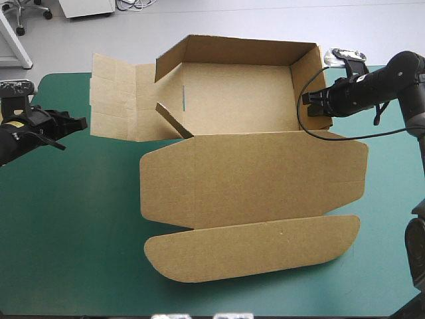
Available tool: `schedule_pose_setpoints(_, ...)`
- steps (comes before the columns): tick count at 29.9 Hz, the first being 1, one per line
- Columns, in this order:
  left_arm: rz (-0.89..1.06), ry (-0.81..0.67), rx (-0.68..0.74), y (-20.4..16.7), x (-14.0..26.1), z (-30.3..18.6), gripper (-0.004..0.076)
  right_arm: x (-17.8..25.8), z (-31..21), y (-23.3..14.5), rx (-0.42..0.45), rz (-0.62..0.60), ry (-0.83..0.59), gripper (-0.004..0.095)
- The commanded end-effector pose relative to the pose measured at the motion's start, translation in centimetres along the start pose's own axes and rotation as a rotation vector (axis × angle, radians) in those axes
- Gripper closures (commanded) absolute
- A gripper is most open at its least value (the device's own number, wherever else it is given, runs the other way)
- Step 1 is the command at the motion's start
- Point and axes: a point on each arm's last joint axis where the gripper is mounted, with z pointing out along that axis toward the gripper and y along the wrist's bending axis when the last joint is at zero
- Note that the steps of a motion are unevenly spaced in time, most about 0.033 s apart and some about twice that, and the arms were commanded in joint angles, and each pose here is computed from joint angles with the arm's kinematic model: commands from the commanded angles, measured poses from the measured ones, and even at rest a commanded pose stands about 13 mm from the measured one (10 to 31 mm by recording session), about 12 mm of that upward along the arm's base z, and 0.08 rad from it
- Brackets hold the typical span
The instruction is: Fold the box
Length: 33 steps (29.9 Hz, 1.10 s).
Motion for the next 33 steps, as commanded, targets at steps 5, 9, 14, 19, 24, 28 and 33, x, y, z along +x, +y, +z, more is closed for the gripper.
schedule_pose_setpoints(5,-0.042,-0.117,0.031,-0.6,-1.7,-1.5,0.0726,0.2,-5.6,3.6,-0.083,-0.060,-0.157,0.0912)
schedule_pose_setpoints(9,-0.070,-0.115,0.059,-0.7,-1.7,-1.0,0.0726,0.6,-7.1,4.4,-0.081,-0.080,-0.191,0.0912)
schedule_pose_setpoints(14,-0.105,-0.163,0.168,-1.6,-2.3,-1.2,0.0726,1.1,-8.8,4.6,-0.054,-0.093,-0.229,0.0912)
schedule_pose_setpoints(19,-0.057,-0.220,0.037,0.1,-3.7,-2.3,0.0726,1.0,-9.4,3.2,-0.017,-0.043,-0.245,0.0912)
schedule_pose_setpoints(24,-0.177,-0.233,-0.124,4.5,-4.0,-2.8,0.0726,1.0,-9.3,3.2,-0.020,-0.043,-0.242,0.0912)
schedule_pose_setpoints(28,-0.237,-0.144,-0.103,5.9,-3.2,-0.7,0.0726,1.0,-9.3,3.5,-0.056,-0.046,-0.251,0.0927)
schedule_pose_setpoints(33,-0.276,-0.077,-0.010,6.3,-2.5,2.0,0.0726,0.9,-9.4,4.0,-0.113,-0.048,-0.265,0.0927)
